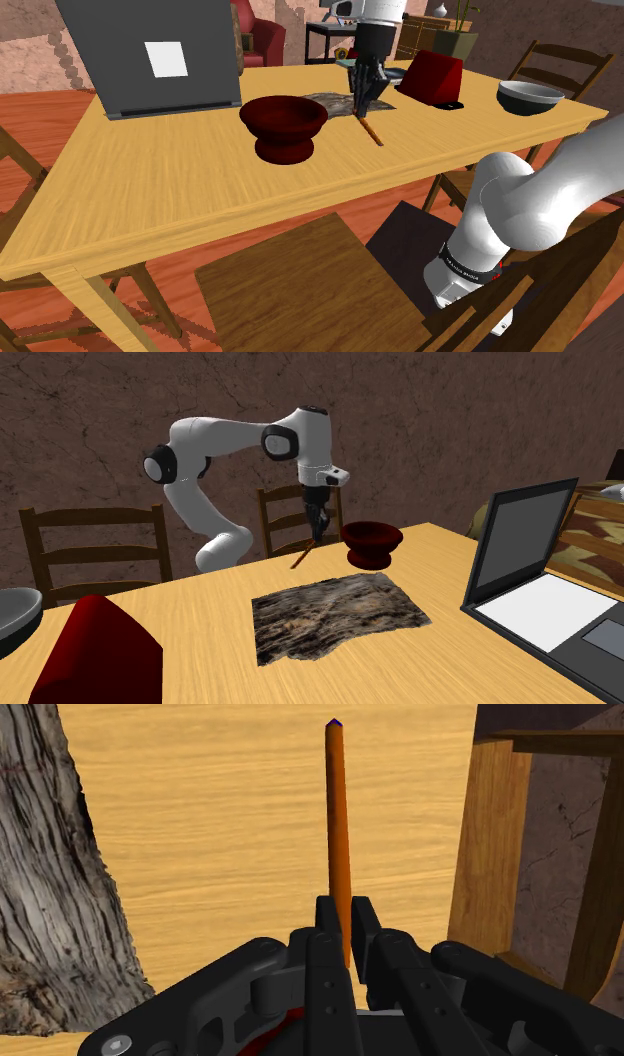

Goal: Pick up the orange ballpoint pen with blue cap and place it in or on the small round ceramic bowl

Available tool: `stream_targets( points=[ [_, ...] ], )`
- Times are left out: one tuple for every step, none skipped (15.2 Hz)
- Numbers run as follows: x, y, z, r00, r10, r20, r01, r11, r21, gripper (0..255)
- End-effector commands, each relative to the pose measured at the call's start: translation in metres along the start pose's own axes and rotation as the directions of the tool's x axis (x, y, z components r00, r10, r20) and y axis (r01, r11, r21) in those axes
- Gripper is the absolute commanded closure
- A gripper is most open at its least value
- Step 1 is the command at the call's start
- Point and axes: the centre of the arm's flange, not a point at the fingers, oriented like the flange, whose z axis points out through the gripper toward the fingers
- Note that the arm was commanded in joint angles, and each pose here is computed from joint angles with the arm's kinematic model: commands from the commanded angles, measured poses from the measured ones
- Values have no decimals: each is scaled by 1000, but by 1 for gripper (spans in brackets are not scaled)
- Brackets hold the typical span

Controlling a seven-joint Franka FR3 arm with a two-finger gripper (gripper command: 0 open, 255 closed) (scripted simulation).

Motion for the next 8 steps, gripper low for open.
stream_targets(
  points=[
    [1,-1,-11,1000,0,1,0,1000,0,255],
    [1,-1,-16,1000,0,1,0,1000,0,255],
    [2,-1,-21,1000,0,1,0,1000,0,255],
    [2,-2,-26,1000,0,1,0,1000,0,255],
    [3,-2,-32,1000,0,1,0,1000,0,255],
    [3,-3,-37,1000,0,1,0,1000,0,255],
    [3,-3,-42,1000,0,1,0,1000,0,255],
    [4,-4,-47,1000,0,1,0,1000,0,255]
  ],
)
